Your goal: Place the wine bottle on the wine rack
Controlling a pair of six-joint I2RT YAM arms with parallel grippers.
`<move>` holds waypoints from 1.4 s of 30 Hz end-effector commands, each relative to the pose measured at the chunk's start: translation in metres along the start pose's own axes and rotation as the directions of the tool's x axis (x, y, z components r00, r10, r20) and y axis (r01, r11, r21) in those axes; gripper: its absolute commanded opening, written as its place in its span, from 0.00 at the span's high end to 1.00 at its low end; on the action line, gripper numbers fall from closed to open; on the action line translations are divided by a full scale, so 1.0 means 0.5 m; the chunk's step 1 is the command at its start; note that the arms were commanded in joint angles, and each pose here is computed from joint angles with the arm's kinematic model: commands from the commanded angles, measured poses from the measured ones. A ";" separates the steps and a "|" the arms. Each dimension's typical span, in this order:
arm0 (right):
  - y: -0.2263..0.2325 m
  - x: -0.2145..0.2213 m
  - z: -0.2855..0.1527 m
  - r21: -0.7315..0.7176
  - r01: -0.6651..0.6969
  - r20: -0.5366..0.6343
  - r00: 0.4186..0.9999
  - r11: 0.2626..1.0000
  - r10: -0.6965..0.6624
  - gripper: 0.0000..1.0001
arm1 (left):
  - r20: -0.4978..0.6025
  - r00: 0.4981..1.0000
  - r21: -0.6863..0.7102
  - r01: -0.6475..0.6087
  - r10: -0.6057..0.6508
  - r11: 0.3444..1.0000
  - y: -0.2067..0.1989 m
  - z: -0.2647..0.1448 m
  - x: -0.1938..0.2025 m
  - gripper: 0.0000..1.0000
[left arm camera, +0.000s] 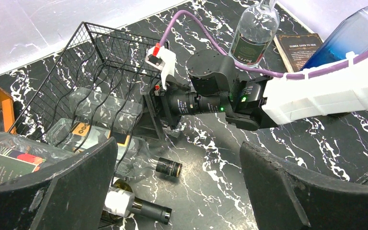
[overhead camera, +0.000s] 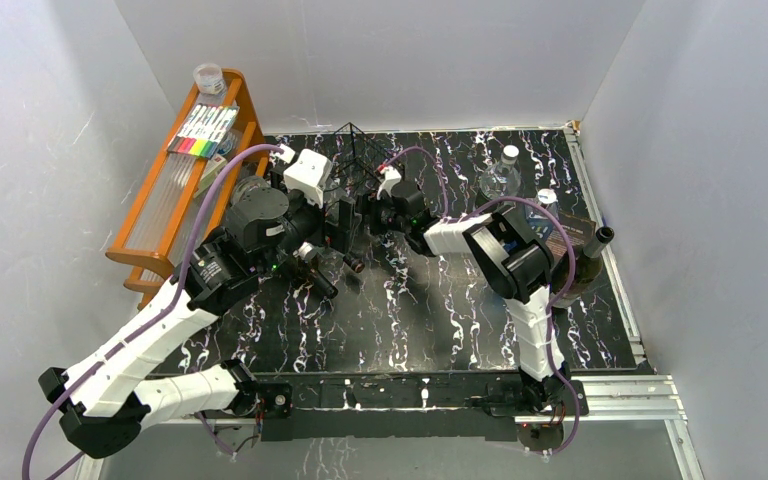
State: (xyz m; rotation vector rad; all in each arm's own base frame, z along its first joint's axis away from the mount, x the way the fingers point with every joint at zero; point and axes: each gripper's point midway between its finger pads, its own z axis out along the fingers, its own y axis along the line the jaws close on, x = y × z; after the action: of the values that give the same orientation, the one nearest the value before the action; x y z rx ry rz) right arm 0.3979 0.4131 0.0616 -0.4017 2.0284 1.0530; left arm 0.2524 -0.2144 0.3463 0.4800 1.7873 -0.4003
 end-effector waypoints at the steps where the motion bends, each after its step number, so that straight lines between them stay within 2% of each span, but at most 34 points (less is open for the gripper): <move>1: 0.065 -0.106 -0.007 -0.081 0.053 0.138 0.990 0.995 -0.041 0.14 | 0.040 0.999 -0.016 0.000 0.000 1.000 0.012 -0.015 -0.023 0.02; 9: 0.071 -0.114 -0.043 -0.054 0.048 0.143 0.989 0.997 -0.040 0.08 | 0.048 0.999 -0.022 0.003 -0.002 1.000 0.017 -0.026 -0.025 0.02; 19: 0.024 -0.100 -0.145 0.177 -0.081 0.143 0.988 0.981 0.056 0.07 | 0.080 0.997 -0.019 0.025 -0.023 1.000 0.023 -0.052 -0.034 0.02; 25: 0.039 -0.159 -0.236 0.294 -0.058 0.155 0.988 0.954 0.012 0.08 | 0.075 0.996 -0.013 0.050 -0.049 0.999 0.023 -0.061 -0.022 0.02; 27: 0.028 -0.178 -0.276 0.385 -0.034 0.138 0.990 0.922 -0.021 0.09 | 0.065 0.996 -0.002 0.062 -0.062 0.998 0.019 -0.061 -0.010 0.02; 31: 0.016 -0.261 -0.371 0.551 -0.005 0.190 0.974 0.835 -0.120 0.10 | 0.025 0.995 0.027 0.094 -0.095 0.995 0.005 -0.054 0.028 0.02; 36: 0.033 -0.371 -0.480 0.664 0.013 0.246 0.940 0.747 -0.236 0.10 | -0.030 0.990 0.054 0.138 -0.136 0.989 -0.012 -0.036 0.092 0.02; 42: -0.007 -0.450 -0.593 0.817 -0.022 0.232 0.928 0.576 -0.293 0.09 | -0.050 0.986 0.068 0.164 -0.161 0.984 -0.022 -0.016 0.142 0.02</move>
State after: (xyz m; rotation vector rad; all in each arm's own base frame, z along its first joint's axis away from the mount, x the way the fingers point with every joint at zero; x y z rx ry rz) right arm 0.3897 0.2187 0.3067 0.0285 1.8912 0.2490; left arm 0.2248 -0.2066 0.2718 0.4376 1.9143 -0.4987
